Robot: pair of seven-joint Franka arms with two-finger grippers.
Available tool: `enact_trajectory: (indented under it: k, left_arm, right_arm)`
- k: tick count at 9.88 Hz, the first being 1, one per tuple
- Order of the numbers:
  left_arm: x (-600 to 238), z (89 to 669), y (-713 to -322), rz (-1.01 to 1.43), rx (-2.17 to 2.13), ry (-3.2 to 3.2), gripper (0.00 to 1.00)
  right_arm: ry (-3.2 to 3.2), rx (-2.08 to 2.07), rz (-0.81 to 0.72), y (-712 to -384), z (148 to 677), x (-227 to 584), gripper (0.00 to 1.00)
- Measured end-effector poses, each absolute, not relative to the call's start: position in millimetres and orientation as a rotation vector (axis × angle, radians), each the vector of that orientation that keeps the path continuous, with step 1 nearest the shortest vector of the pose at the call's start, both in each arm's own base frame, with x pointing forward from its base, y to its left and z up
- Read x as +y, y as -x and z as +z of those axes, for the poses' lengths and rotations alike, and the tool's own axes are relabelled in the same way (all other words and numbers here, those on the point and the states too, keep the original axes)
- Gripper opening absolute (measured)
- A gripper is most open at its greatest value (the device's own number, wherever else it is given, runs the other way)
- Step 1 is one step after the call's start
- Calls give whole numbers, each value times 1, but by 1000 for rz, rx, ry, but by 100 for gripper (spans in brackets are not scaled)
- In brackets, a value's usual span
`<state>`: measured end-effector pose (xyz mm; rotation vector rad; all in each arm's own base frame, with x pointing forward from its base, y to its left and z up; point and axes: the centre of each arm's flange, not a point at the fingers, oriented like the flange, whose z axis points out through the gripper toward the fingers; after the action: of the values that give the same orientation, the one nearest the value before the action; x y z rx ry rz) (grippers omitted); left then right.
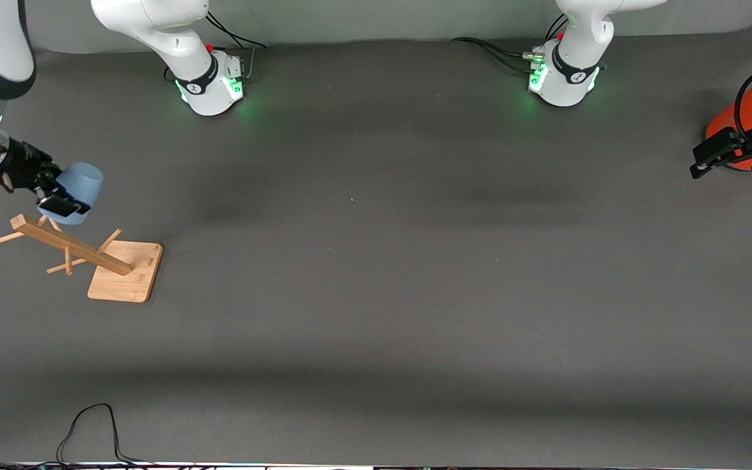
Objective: Rotate and upright cup with both arms
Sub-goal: 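Carry the held cup with the right gripper toward the table middle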
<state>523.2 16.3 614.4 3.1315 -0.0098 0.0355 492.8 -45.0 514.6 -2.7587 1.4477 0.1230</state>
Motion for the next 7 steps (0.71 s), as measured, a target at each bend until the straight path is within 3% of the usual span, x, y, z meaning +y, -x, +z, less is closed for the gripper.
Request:
enact_trajectory:
  k: [7]
  left_arm:
    - [18, 613, -523, 23, -5, -3130, 100]
  right_arm:
    - [2603, 1737, 94, -450, 539, 212, 81]
